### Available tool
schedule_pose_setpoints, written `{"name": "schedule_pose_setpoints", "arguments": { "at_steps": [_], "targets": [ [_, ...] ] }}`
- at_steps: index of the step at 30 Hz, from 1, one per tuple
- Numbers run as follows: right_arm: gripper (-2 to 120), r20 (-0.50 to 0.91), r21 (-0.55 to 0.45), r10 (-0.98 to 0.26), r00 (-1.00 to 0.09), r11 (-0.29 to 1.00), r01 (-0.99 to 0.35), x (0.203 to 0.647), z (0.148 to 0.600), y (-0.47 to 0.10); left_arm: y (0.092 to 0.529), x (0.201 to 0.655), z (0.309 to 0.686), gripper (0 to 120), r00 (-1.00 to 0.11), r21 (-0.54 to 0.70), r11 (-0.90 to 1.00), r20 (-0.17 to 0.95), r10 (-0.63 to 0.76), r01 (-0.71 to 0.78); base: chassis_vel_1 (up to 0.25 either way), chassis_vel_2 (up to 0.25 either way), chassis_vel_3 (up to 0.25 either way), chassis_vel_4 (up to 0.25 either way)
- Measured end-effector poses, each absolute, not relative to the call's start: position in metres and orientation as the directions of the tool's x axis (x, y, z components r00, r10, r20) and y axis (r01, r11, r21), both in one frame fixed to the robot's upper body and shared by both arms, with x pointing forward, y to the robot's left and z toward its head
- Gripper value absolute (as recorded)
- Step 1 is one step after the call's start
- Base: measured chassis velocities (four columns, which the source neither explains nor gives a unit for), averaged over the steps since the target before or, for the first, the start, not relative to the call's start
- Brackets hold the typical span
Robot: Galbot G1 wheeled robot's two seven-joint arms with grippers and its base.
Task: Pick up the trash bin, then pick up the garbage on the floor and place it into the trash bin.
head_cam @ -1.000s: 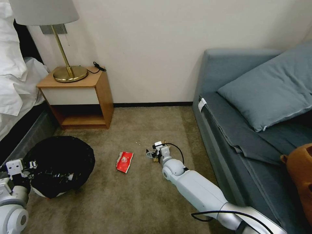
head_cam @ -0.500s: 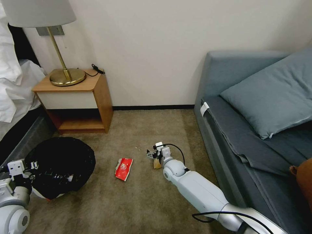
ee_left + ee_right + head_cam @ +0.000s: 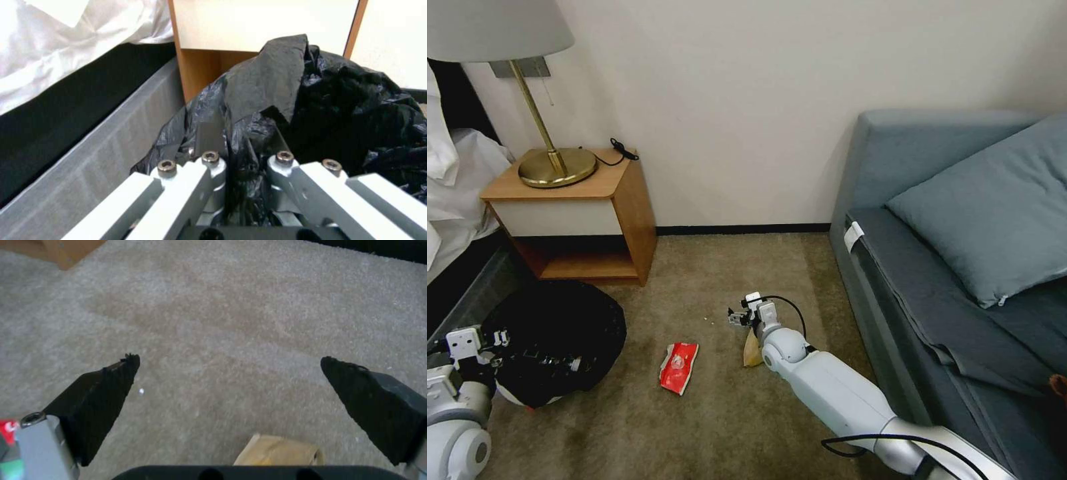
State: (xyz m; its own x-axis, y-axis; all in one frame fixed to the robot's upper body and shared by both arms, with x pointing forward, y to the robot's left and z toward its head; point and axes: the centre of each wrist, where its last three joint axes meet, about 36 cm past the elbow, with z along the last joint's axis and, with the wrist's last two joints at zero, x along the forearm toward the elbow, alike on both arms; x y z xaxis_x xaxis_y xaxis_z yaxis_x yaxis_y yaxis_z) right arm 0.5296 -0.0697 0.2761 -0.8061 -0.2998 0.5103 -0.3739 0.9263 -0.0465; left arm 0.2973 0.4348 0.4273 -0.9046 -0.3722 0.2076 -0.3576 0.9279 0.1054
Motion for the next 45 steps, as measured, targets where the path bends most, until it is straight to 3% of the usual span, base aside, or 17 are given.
{"name": "schedule_pose_setpoints", "arguments": {
  "at_steps": [16, 26, 34, 45],
  "targets": [
    [100, 0.505, -0.071, -0.364, -0.783, 0.886, -0.457, 0.529, 0.289, -0.064, 0.435, 0.3, 0.426, 6, -0.906, 0.104, 0.93, 0.209, -0.368, -0.354, -0.057, 0.054, 0.054, -0.056],
    [100, 0.481, -0.046, -0.535, -0.694, 0.775, -0.63, 0.522, 0.306, -0.036, 0.443, 0.305, 0.426, 6, -0.902, 0.108, 0.925, 0.205, -0.379, -0.364, 0.0, 0.0, 0.0, 0.0],
    [100, 0.496, -0.046, -0.561, -0.662, 0.745, -0.665, 0.522, 0.306, -0.015, 0.447, 0.308, 0.429, 6, -0.901, 0.109, 0.922, 0.195, -0.387, -0.373, 0.0, 0.0, 0.0, 0.0],
    [100, 0.552, 0.012, -0.643, -0.531, 0.643, -0.766, 0.487, 0.289, 0.019, 0.449, 0.311, 0.434, 6, -0.891, 0.11, 0.91, 0.188, -0.414, -0.4, 0.0, 0.0, 0.0, 0.0]
  ]
}}
